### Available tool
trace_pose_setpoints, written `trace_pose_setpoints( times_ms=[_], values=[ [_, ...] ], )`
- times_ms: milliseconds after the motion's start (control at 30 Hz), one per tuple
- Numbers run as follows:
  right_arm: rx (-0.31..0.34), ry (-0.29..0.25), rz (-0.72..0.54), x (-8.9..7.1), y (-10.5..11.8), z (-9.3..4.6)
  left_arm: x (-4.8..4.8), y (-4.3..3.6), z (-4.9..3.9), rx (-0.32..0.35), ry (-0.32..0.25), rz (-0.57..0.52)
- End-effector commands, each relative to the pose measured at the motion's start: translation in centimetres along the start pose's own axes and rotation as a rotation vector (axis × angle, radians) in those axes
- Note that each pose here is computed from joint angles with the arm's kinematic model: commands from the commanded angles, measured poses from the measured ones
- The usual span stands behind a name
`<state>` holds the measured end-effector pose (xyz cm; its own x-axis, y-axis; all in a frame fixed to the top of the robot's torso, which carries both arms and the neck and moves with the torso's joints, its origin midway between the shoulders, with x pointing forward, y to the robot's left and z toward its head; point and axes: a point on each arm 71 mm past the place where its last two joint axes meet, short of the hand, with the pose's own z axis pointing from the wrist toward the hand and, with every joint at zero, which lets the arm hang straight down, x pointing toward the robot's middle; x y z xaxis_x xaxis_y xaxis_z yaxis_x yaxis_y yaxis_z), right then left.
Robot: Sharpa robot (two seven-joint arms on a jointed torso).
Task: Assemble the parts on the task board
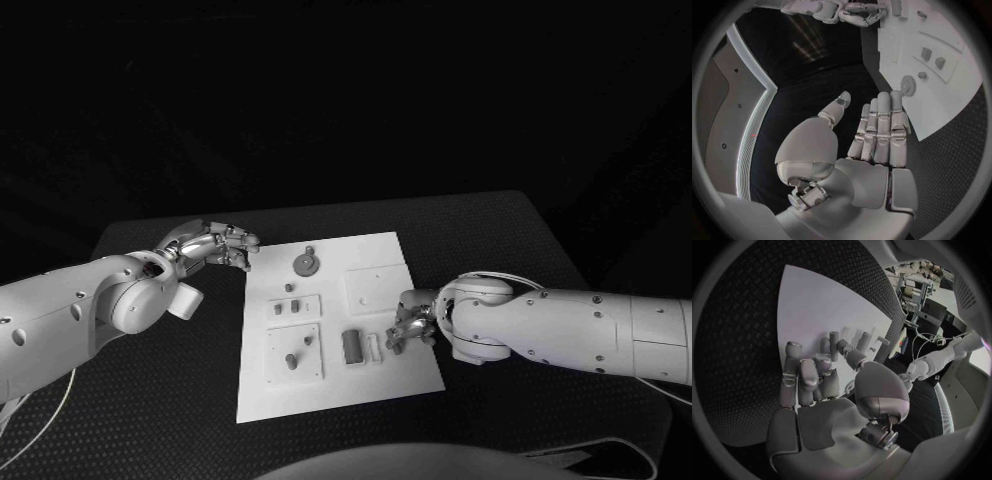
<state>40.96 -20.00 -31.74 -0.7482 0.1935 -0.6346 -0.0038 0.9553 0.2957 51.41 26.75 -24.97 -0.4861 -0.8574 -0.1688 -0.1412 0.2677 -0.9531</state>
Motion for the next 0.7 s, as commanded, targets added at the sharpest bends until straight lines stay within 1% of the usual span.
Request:
trace_pose_setpoints(
  times_ms=[33,100,267,367,700],
  values=[
    [0.000,0.025,0.094,0.32,0.32,-0.18,0.18,-0.14,0.05,0.010,0.011,0.000],
    [-0.004,0.036,0.111,0.45,0.52,-0.24,0.17,-0.13,0.05,0.010,0.011,0.000],
    [-0.008,0.022,0.138,0.41,0.69,-0.29,0.16,-0.13,0.04,0.010,0.010,0.000],
    [-0.010,0.025,0.152,0.47,0.81,-0.31,0.16,-0.13,0.04,0.010,0.010,0.000],
    [-0.012,0.042,0.155,0.59,1.08,-0.10,0.18,-0.13,0.05,0.010,0.011,0.000]
  ],
)
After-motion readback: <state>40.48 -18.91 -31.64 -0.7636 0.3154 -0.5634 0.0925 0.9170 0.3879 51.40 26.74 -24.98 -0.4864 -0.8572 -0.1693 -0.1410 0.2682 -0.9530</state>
